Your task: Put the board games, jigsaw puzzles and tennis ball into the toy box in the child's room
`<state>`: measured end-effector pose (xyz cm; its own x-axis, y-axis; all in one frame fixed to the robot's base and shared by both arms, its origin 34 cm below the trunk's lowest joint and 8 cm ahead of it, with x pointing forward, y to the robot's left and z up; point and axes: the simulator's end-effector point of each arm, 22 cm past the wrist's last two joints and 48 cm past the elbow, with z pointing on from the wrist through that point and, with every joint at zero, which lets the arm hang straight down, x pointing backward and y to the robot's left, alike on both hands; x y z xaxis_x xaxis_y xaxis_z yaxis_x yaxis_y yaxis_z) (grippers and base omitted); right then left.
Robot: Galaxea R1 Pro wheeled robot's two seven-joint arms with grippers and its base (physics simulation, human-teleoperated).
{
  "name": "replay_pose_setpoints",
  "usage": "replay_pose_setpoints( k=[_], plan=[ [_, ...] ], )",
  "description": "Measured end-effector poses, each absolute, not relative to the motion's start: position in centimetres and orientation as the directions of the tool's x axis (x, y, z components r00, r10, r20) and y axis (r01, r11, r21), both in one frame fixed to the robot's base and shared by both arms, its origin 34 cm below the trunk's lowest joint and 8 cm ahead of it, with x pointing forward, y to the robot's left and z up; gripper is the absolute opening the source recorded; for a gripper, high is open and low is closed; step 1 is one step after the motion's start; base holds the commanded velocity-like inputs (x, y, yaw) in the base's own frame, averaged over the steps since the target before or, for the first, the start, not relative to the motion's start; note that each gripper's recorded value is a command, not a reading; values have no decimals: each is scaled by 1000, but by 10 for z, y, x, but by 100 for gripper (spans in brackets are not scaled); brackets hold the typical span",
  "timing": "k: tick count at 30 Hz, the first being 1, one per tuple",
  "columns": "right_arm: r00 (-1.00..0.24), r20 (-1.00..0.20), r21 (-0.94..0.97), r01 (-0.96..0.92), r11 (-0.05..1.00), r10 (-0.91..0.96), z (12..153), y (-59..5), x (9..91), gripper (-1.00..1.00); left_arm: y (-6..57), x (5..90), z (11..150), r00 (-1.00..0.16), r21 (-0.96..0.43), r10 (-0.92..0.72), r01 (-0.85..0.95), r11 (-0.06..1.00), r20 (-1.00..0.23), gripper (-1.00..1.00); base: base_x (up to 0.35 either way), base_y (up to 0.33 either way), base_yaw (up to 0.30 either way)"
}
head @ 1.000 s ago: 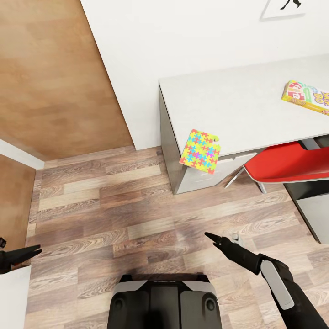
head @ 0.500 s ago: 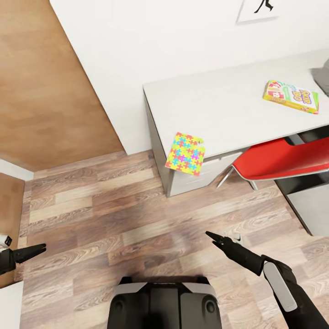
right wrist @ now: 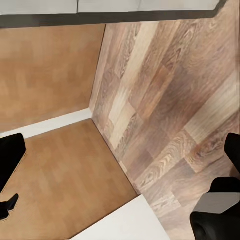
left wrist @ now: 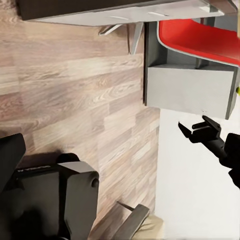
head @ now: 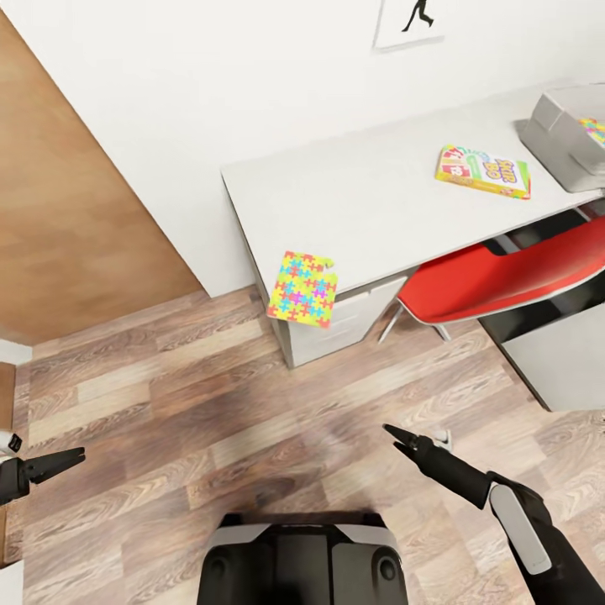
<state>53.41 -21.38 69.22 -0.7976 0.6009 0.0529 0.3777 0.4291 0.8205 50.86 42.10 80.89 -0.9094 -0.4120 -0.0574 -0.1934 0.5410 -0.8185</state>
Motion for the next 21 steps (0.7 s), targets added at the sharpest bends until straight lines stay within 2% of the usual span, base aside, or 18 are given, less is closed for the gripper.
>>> replay_pose_setpoints(
  k=[21],
  plan=[
    [-788, 29, 825, 366, 431, 615, 701, -225, 542, 100, 423, 513, 818, -908, -820, -412, -175, 545, -80, 100, 16, 0, -229]
  ],
)
